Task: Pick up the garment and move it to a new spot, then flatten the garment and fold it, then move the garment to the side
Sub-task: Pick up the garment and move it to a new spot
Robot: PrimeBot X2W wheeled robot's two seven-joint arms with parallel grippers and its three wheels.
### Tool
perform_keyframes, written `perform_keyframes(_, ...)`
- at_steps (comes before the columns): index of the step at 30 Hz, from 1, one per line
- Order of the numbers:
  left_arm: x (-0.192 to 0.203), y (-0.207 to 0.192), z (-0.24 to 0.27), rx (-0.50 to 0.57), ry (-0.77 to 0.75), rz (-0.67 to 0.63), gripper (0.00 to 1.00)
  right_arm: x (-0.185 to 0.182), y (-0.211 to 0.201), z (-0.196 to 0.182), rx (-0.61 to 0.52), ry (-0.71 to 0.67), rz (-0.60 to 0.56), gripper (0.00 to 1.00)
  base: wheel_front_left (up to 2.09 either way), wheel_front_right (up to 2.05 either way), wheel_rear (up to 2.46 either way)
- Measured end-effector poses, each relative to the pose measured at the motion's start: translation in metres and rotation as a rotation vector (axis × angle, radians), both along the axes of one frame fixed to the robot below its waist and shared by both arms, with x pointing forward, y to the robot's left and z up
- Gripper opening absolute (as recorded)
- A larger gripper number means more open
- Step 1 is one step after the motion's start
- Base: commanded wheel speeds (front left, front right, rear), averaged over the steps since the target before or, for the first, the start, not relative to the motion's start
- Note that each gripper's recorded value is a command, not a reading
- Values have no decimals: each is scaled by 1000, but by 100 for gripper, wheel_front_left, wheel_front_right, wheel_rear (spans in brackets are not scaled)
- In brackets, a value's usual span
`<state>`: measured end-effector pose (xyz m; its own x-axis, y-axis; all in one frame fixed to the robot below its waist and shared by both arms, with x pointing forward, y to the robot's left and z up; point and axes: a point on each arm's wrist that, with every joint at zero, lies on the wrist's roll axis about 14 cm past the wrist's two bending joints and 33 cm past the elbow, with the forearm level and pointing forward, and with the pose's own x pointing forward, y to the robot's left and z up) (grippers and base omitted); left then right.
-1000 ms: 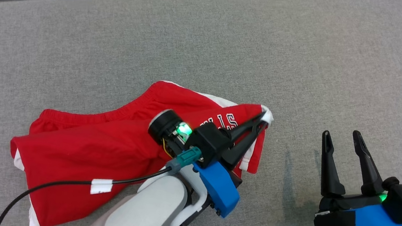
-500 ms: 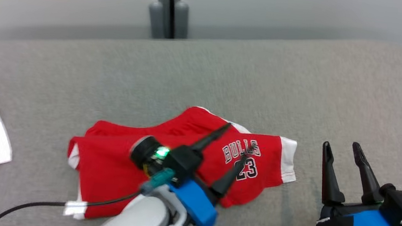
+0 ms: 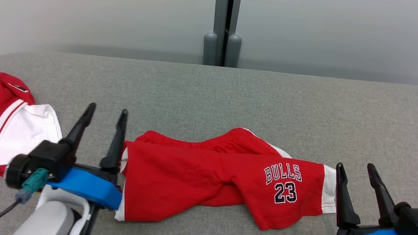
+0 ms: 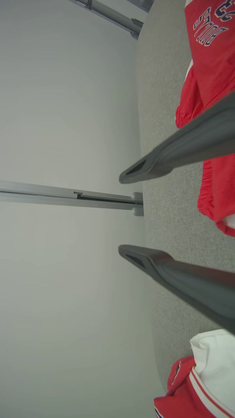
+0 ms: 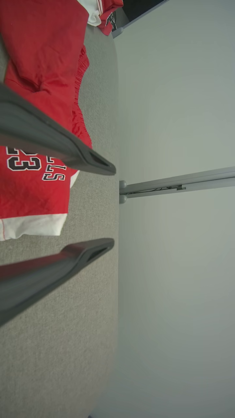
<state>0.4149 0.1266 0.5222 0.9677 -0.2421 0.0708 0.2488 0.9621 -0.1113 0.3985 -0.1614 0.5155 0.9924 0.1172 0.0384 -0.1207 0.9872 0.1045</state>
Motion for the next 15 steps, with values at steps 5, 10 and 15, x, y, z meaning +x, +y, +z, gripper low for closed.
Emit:
perform_keyframes(5,-16,52,-3,8,13,134,100,-5,6,3,-1,0,17,100,0,0,0)
perform_keyframes(10,-33,61,-12,18,39,138,100,-15,2,0,0,20,9,100,0,0,0)
perform_keyframes(15,-44,48,-23,22,72,94,100,-28,-9,-4,1,38,-22,100,0,0,0)
